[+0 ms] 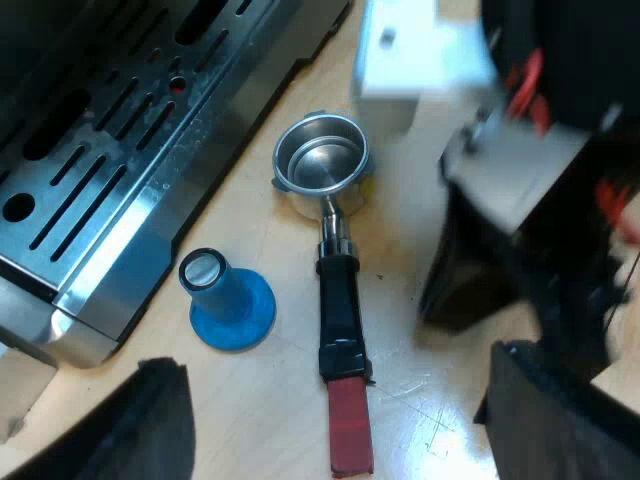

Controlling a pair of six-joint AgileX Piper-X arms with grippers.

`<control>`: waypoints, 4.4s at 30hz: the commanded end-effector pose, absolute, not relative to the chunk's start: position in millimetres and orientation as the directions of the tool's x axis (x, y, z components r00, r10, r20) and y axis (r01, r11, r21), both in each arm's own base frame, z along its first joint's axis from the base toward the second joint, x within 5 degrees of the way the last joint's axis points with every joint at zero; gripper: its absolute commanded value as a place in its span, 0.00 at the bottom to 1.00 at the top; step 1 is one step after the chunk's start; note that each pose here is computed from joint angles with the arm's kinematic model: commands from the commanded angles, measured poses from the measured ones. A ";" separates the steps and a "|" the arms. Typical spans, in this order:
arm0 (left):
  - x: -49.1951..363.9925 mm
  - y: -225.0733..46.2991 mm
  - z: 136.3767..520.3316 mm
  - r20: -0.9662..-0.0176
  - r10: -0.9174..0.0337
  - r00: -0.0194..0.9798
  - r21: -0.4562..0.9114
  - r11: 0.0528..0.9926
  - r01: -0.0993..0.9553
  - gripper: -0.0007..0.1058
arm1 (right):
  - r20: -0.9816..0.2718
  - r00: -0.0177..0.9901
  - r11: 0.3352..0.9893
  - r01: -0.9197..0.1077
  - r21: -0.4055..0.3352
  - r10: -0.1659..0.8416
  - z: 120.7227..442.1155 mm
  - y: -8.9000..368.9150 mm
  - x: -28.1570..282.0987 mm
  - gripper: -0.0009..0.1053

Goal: Put the handle in the coffee machine

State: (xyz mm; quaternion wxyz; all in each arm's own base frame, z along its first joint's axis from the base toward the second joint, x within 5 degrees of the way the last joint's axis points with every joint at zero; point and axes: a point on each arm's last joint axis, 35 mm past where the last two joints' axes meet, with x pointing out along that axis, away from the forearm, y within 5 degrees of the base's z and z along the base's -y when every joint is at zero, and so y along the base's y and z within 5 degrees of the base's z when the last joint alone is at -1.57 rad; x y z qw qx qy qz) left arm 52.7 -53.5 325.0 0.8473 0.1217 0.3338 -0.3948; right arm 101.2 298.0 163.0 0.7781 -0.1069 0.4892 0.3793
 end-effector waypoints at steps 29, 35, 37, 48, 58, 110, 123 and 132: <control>52.0 -53.9 327.1 -0.655 -0.600 0.459 -0.068 0.651 0.756 0.59 | -0.780 0.493 0.692 -0.713 -0.110 0.385 275.3 233.3 111.2 0.87; 51.4 -54.4 327.2 -0.653 -0.613 0.444 -0.080 0.639 0.765 0.59 | -0.801 0.461 0.711 -0.700 -0.063 0.382 275.1 222.1 132.4 0.87; 51.5 -54.5 326.6 -0.655 -0.612 0.443 -0.081 0.640 0.764 0.59 | -0.806 0.452 0.708 -0.704 -0.060 0.381 274.4 218.9 138.4 0.87; 50.9 -55.0 326.6 -0.652 -0.627 0.426 -0.095 0.626 0.774 0.59 | -0.873 0.348 0.641 -0.765 -0.054 0.342 245.2 225.9 155.5 0.87; 51.2 -55.2 324.7 -0.657 -0.624 0.423 -0.097 0.626 0.774 0.59 | -0.861 0.350 0.603 -0.795 -0.064 0.370 221.2 247.1 169.1 0.87; 51.3 -55.4 324.9 -0.655 -0.626 0.424 -0.096 0.626 0.774 0.59 | -0.920 0.141 0.452 -0.891 0.044 0.367 160.8 261.4 218.3 0.58; 51.3 -55.4 324.9 -0.655 -0.626 0.424 -0.096 0.626 0.774 0.59 | -0.919 0.138 0.481 -0.874 0.063 0.370 164.4 261.4 216.0 0.01; 56.7 -60.2 333.9 -0.573 -0.669 0.472 -0.080 0.619 0.781 0.59 | -0.954 0.125 0.596 -0.800 0.067 0.274 191.9 240.3 200.5 0.01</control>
